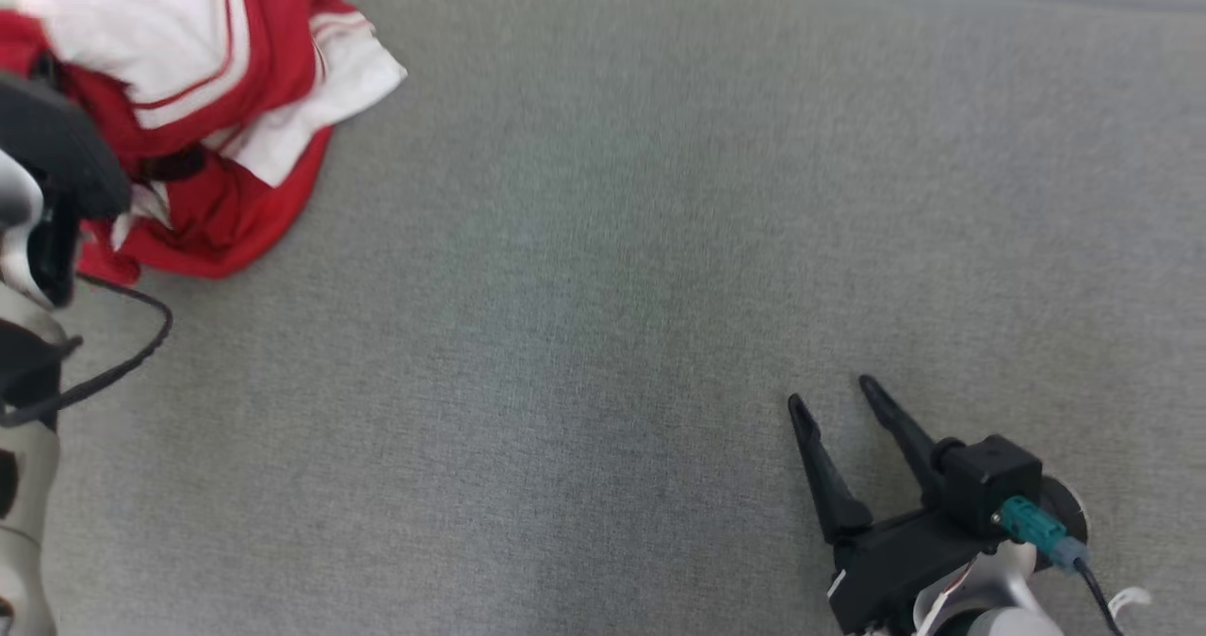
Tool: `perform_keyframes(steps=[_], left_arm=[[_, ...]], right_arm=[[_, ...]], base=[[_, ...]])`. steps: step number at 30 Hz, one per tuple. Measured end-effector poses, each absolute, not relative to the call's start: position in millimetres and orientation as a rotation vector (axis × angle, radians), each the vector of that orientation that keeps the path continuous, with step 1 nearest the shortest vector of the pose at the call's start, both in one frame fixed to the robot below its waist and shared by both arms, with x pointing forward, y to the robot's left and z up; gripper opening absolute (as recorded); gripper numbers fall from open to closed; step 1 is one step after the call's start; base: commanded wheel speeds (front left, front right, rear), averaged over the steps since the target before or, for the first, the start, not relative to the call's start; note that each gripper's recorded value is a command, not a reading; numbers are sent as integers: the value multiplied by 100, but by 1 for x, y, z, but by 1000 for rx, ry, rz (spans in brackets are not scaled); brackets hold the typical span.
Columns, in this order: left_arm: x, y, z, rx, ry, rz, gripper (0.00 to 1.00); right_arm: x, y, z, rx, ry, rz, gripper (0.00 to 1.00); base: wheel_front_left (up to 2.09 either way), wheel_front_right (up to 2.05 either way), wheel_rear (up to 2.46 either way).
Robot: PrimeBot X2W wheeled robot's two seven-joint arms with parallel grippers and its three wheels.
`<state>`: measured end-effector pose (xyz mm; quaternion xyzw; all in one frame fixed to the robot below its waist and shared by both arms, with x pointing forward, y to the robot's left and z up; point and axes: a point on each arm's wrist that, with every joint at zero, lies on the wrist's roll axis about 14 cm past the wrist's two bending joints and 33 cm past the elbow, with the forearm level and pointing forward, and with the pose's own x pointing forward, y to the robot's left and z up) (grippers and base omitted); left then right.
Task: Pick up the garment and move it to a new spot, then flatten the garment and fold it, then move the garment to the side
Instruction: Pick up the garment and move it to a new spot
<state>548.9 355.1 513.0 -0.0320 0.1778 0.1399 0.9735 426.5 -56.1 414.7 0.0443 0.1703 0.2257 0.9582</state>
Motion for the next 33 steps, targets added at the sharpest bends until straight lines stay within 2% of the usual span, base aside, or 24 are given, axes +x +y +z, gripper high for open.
perform_keyframes(steps=[8,13,17,25,33], left_arm=[[546,317,673,24,40,127,0],[525,265,757,-18,-145,-4,0],[513,204,801,-58,-245,-158,0],[496,86,821,-106,-315,-453,0],[491,-19,782,-189,-253,-680,0]], right_arm=[[402,-66,442,127,265,401,100],[387,-86,469,123,185,340,100],[377,-105,488,115,129,286,100],[351,-148,510,130,56,161,100],[319,-202,511,147,45,-15,100]], base=[[0,0,0],[0,0,0],[0,0,0],[0,0,0],[0,0,0]])
